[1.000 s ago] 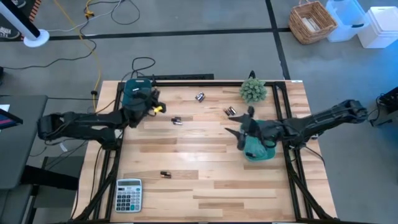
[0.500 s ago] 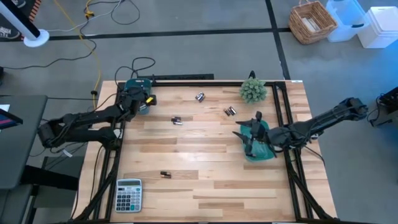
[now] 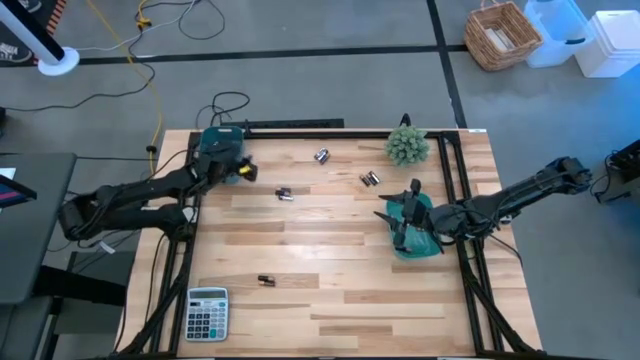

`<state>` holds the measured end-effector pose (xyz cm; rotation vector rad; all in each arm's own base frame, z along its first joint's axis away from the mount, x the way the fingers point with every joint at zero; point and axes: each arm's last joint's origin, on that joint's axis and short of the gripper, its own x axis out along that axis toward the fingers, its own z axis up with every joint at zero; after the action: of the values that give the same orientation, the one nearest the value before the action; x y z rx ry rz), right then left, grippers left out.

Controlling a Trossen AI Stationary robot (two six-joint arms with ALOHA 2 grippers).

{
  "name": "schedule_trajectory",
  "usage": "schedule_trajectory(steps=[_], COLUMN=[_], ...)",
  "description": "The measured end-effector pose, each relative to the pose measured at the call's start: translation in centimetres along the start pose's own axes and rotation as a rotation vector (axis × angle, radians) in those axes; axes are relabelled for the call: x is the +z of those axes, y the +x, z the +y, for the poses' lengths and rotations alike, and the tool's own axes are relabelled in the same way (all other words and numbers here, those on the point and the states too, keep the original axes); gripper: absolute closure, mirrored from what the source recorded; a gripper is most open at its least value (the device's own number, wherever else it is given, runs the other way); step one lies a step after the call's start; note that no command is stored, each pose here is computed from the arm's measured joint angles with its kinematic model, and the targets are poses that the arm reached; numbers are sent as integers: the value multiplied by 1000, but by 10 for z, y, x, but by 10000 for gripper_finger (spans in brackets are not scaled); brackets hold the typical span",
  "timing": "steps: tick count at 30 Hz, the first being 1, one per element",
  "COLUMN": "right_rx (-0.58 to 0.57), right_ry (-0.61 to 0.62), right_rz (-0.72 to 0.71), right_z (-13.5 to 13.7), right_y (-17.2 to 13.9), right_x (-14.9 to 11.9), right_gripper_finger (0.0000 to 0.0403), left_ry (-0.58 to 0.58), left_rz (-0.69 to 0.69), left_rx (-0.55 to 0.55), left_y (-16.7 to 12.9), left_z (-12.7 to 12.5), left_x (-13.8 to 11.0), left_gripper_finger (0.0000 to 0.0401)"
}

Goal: Sort batteries
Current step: Put the black battery into the bin

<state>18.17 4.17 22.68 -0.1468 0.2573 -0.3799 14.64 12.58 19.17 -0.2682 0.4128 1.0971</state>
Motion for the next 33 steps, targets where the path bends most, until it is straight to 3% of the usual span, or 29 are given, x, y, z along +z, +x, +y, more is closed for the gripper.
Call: schedule_trajectory(steps=[9, 12, 15, 19, 23, 29, 33], right_rx=[-22, -47, -70, -94, -88, -78, -78], right_ry=[-54, -51, -44, -42, -37, -36, -34], right_rz=[-8, -9, -7, -4, -14, -13, -13], right_z=[-4, -8, -12, -16, -16, -17, -17], right_y=[3, 5, 8, 10, 10, 11, 11], right_x=[1, 2, 2, 2, 3, 3, 3], right_gripper_finger=[180, 180, 180, 180, 180, 180, 180], left_ry=[365, 445, 530, 563, 578, 626, 621], left_rz=[-26, 26, 109, 134, 260, 450, 506], left_rx=[-456, -582, -630, -608, -725, -890, -989], left_y=[-46, -50, -48, -42, -47, -84, -113], left_z=[-42, -59, -76, -93, -105, -122, -135], left_x=[22, 11, -6, -19, -26, -33, -36], left_gripper_finger=[221, 224, 225, 225, 225, 225, 225])
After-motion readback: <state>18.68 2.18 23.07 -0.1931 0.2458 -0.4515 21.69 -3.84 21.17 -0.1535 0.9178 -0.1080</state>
